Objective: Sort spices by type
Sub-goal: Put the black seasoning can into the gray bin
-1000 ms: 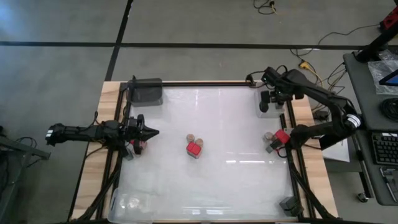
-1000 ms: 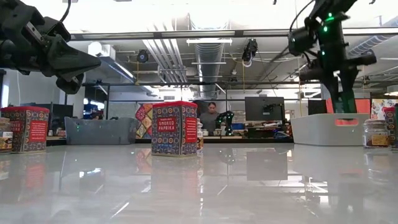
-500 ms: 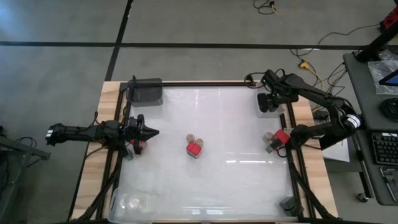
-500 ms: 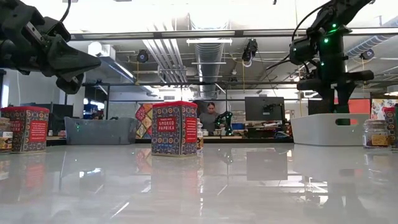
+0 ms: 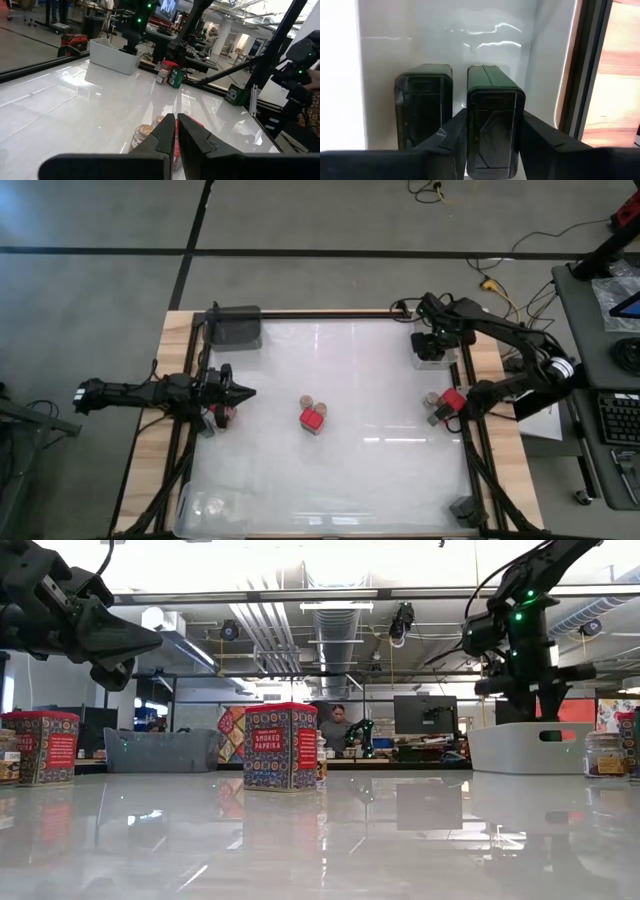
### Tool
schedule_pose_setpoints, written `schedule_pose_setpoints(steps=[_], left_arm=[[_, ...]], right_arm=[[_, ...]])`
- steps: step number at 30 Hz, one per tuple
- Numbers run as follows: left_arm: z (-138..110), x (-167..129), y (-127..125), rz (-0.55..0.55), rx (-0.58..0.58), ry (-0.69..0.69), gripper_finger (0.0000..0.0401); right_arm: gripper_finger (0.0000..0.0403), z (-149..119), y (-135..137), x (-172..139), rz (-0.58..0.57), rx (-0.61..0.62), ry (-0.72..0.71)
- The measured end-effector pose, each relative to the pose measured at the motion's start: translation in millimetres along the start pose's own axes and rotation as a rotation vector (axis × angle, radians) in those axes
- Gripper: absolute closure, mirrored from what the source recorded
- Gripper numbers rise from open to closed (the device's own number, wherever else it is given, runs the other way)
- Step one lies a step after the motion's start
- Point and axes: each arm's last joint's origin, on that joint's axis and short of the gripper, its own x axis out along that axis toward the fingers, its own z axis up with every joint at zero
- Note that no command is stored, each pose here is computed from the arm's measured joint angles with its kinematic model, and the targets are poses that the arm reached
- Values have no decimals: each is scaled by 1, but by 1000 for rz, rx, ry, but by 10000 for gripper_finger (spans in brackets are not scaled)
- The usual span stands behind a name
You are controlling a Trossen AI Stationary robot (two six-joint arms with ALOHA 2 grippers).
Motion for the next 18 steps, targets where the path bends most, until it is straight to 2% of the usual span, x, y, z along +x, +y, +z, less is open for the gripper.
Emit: schedule_pose_setpoints(steps=[18], left_arm=[[0, 0, 0, 0, 0, 0, 397]], right_arm=[[252, 1, 1, 1, 5, 25, 4]])
